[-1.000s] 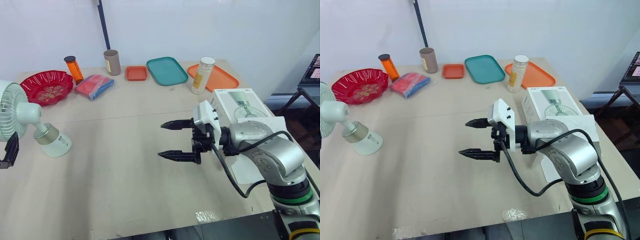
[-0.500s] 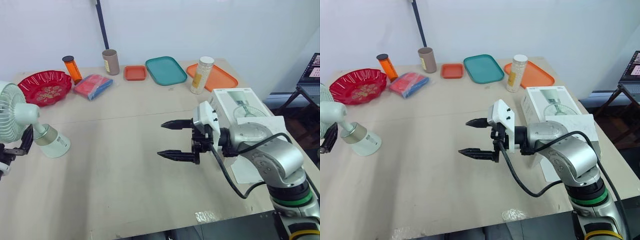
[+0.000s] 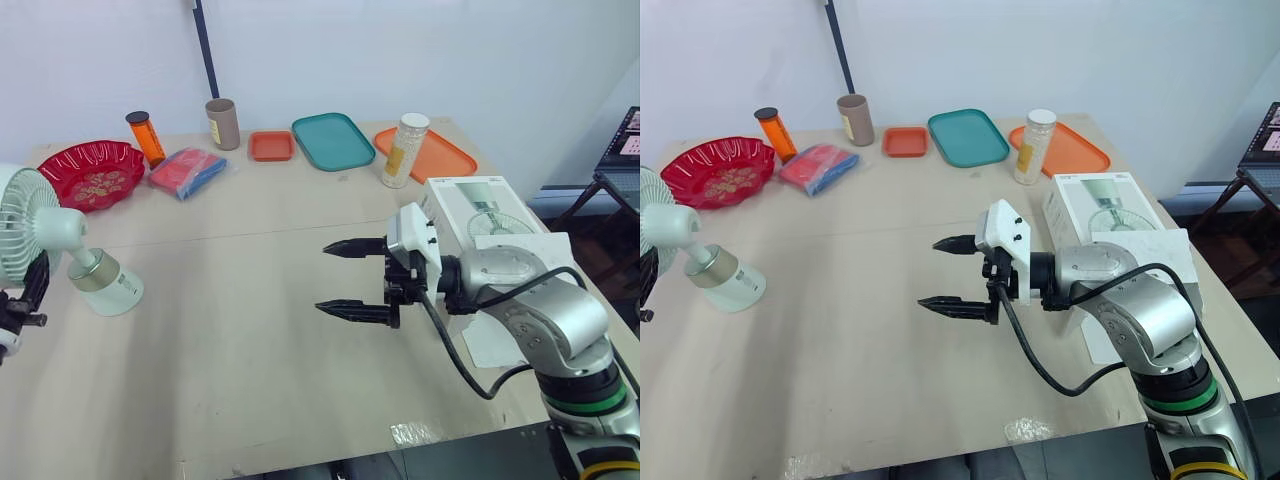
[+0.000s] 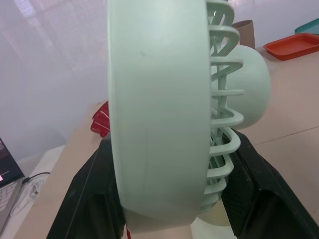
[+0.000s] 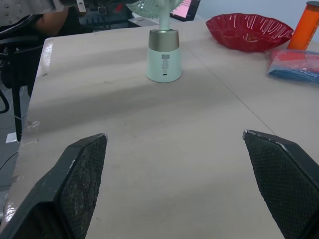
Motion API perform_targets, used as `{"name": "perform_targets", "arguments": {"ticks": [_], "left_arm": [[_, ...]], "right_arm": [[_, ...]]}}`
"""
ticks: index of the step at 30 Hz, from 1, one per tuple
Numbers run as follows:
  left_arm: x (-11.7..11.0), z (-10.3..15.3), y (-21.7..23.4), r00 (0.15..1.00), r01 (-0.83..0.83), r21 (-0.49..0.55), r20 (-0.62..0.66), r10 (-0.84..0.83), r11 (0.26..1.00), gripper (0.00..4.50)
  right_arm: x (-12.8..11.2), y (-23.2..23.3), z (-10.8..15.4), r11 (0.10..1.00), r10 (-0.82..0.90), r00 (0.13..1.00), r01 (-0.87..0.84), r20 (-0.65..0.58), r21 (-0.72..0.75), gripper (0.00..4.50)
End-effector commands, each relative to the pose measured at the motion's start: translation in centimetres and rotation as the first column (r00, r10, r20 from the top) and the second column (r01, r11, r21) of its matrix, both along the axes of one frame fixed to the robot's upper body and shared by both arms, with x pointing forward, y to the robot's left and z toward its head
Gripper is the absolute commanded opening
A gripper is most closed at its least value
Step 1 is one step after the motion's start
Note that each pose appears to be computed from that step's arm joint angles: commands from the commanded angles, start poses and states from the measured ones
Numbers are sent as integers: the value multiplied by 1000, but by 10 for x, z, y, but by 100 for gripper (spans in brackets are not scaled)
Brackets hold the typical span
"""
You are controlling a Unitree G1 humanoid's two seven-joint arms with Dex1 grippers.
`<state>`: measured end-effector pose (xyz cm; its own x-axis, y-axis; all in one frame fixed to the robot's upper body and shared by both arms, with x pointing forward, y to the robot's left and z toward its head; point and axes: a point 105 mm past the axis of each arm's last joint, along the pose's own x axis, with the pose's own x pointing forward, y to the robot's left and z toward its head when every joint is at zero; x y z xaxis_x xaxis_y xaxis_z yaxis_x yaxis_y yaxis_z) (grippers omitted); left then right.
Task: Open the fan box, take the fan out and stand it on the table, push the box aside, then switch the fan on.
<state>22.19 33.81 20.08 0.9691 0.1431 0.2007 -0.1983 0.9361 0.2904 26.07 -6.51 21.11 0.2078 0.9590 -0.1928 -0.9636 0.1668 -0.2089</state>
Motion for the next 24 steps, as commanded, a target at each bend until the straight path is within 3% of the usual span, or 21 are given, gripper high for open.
{"name": "perform_targets", "arguments": {"ticks": [1, 24], "left_arm": [[-2, 9, -7, 999, 24, 24, 31, -25, 999, 195], [4, 13, -58, 986, 152, -88, 77, -145, 985, 195]], "right_arm": [[-5, 1, 7, 1000, 22, 999, -23, 47, 3, 450], [-3, -1, 8, 1000, 5, 998, -4, 60, -2, 450]]}}
